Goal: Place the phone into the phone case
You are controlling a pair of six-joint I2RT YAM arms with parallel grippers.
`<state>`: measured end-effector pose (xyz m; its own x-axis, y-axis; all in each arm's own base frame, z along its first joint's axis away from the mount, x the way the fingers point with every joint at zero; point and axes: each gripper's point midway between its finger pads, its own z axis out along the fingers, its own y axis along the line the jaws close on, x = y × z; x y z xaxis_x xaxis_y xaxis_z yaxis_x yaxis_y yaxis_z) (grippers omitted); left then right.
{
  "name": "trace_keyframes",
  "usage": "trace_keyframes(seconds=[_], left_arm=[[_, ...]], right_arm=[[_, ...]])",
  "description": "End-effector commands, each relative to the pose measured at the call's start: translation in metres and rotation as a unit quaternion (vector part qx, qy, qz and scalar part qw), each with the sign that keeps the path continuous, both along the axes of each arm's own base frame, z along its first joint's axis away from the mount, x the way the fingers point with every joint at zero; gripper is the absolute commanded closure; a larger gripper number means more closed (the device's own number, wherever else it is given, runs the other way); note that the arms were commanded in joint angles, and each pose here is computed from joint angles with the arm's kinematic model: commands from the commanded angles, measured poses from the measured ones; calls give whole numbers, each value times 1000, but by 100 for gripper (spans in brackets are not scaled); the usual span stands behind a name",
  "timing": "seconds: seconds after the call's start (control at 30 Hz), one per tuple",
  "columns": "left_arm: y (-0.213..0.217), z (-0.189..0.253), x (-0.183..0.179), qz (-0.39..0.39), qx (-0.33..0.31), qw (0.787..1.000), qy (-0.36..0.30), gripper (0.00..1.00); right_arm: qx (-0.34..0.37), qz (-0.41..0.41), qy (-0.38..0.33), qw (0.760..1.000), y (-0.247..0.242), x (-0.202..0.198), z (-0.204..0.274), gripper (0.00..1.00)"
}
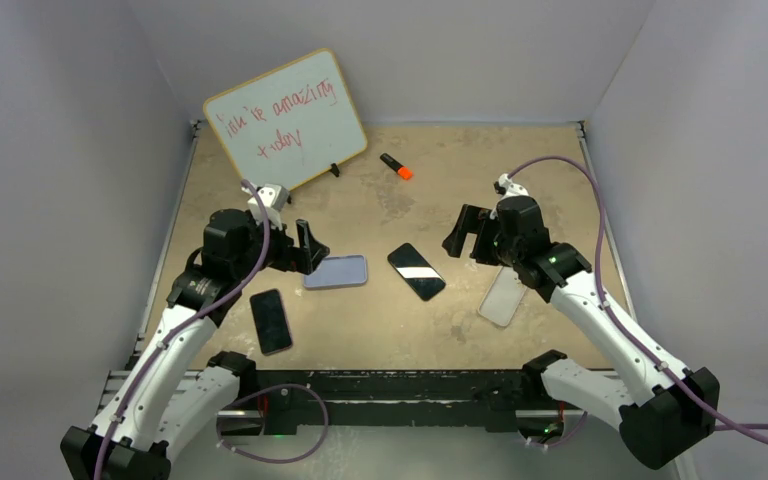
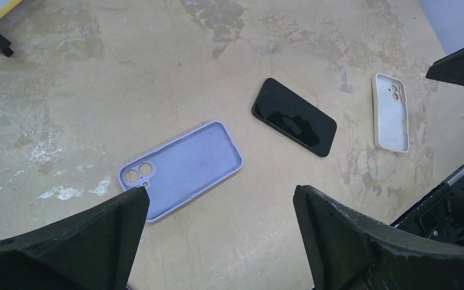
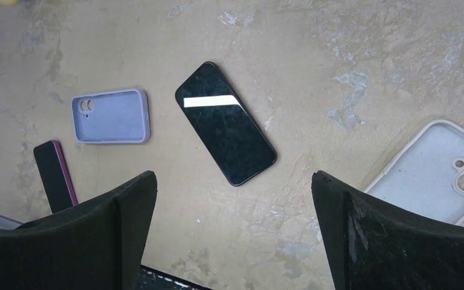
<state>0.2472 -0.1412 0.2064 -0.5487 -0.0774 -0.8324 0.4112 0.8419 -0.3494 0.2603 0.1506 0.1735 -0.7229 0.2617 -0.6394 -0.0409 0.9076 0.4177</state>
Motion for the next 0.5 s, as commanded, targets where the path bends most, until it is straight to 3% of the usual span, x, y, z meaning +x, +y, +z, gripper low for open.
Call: trace_keyframes(seconds=[0.0, 0.33, 0.47], left_arm=[[2, 8, 2, 5, 1, 1000, -16, 4], [5, 11, 1, 12, 2, 1000, -22, 4], [7, 12, 1, 18, 4, 1000, -24, 4]], right_arm=[[8, 6, -17, 1000, 3, 4, 14, 1], [14, 15, -13, 1000, 8, 3, 13, 1], [45, 87, -31, 995, 28, -5, 19, 1]])
